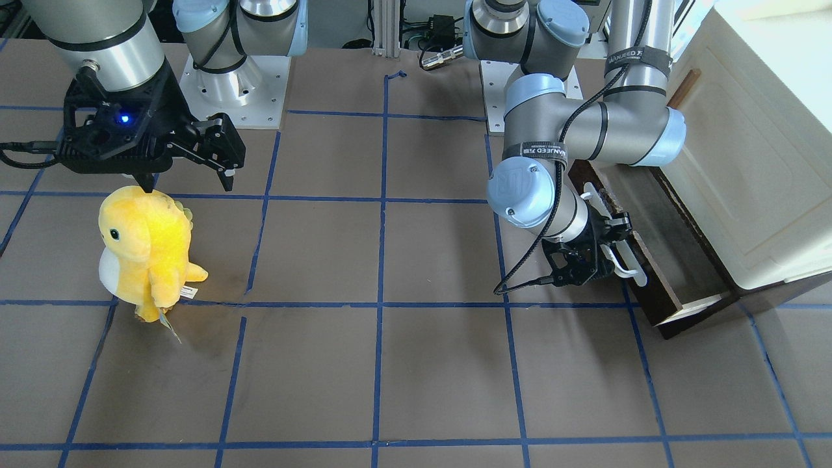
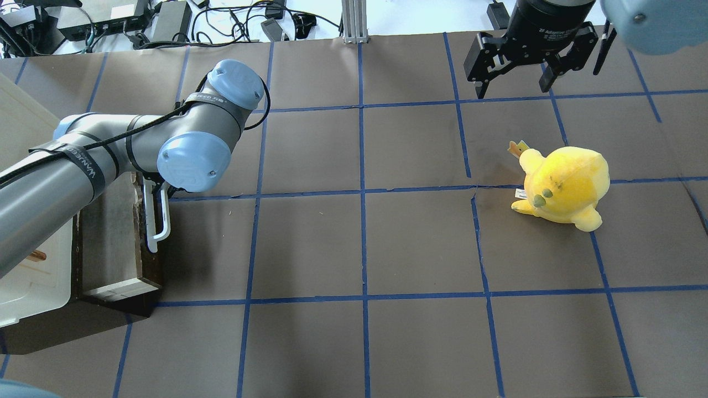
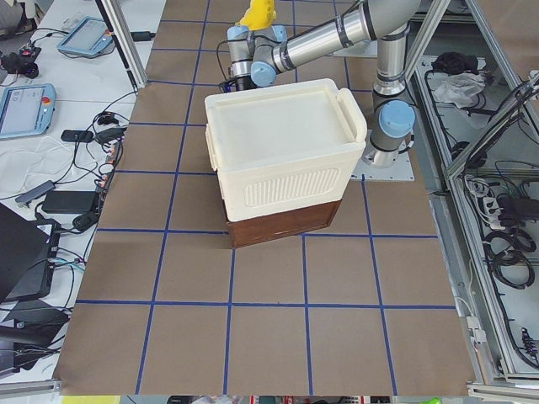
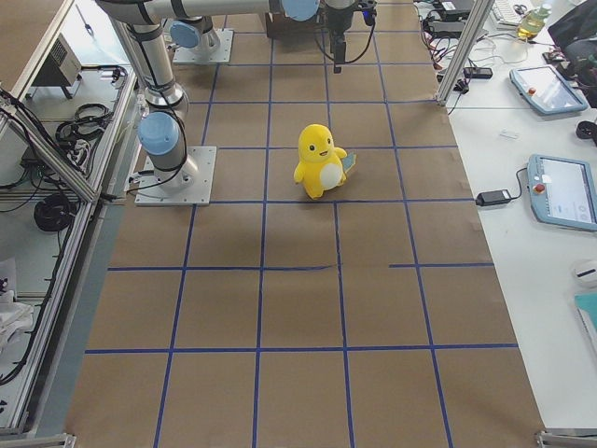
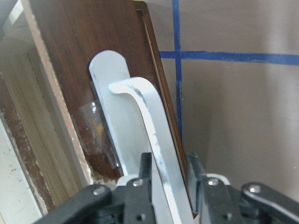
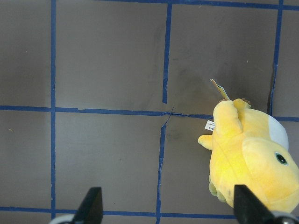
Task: Pull drawer sideways
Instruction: 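Keep holding the handle with the left gripper, easing the drawer outward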
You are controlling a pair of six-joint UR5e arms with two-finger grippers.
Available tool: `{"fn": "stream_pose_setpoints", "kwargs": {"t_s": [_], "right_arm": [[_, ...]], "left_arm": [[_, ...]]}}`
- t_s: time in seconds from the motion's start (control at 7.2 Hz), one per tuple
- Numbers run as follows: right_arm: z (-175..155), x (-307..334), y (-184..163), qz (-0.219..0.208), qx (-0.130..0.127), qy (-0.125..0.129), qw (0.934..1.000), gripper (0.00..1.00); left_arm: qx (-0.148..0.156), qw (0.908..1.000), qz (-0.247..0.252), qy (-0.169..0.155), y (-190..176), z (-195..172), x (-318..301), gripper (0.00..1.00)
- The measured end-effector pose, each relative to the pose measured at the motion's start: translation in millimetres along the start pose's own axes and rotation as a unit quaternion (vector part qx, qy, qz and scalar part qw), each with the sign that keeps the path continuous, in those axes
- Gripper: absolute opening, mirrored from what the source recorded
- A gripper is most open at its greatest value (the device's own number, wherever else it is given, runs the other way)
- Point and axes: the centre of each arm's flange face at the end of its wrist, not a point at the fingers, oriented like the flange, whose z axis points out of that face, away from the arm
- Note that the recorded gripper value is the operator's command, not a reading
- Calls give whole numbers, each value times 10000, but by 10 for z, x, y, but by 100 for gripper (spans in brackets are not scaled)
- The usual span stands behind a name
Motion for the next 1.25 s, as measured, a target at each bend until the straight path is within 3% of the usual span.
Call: {"fn": "stream_pose_setpoints", "kwargs": {"t_s": [1.25], "right_arm": [[3,0,-2,-1,-3,0,10000,100]], "left_arm": [[-3,10000,-9,58,14,-62,23,31]]}}
